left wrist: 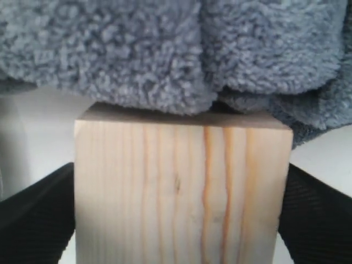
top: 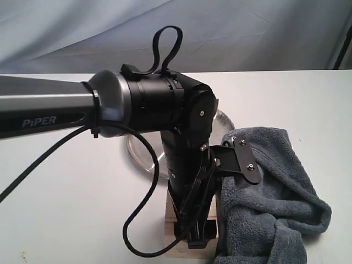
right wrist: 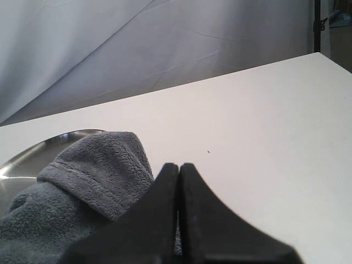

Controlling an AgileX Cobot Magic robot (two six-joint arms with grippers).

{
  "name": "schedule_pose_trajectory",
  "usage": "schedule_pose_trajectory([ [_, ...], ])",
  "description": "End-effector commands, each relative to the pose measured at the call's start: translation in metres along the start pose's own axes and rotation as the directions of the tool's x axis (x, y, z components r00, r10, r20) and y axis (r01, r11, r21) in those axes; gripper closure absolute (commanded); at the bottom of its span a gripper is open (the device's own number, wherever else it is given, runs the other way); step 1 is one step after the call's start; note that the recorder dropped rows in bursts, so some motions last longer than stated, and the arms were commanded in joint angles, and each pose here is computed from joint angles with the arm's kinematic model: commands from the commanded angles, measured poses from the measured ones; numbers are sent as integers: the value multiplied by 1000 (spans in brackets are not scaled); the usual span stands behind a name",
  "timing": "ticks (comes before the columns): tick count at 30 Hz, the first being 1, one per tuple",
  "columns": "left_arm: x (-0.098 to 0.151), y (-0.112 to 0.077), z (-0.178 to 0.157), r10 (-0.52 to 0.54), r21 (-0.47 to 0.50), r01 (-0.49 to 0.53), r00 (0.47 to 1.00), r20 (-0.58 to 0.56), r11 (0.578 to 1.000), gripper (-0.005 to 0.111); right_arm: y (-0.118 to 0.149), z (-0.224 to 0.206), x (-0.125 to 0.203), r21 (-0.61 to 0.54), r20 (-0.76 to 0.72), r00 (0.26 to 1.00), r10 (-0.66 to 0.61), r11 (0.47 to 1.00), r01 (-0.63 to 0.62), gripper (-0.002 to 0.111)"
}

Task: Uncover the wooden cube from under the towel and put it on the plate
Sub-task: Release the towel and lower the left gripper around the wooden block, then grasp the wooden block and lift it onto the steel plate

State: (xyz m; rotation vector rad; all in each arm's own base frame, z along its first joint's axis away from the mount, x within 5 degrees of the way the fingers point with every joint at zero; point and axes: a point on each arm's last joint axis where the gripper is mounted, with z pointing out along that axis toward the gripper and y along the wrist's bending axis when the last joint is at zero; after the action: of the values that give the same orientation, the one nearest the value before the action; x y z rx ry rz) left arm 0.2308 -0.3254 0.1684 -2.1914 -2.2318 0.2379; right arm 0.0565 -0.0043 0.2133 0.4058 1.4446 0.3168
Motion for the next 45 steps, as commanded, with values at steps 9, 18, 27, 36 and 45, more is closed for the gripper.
schedule_pose_trajectory([
  [9, 5, 1, 32, -14, 42, 15, 1000, -20, 999, 22, 0, 0, 2, -1, -8, 1000, 9, 1000, -9, 105],
  [18, 5, 1, 34, -11, 45, 12, 1000, -24, 999, 30, 0, 0, 2, -1, -8, 1000, 9, 1000, -9, 105],
  [27, 6, 2, 38, -10, 50, 11, 999, -33, 999, 69, 0, 0, 2, -1, -8, 1000, 9, 1000, -9, 105],
  [36, 7, 0, 36, -39, 70, 43, 998, -55, 997, 90, 0, 0, 2, -1, -8, 1000, 9, 1000, -9, 105],
  [45, 9, 3, 36, -190, 16, 192, 979, -78, 981, 68, 0, 0, 2, -1, -8, 1000, 9, 1000, -9, 105],
])
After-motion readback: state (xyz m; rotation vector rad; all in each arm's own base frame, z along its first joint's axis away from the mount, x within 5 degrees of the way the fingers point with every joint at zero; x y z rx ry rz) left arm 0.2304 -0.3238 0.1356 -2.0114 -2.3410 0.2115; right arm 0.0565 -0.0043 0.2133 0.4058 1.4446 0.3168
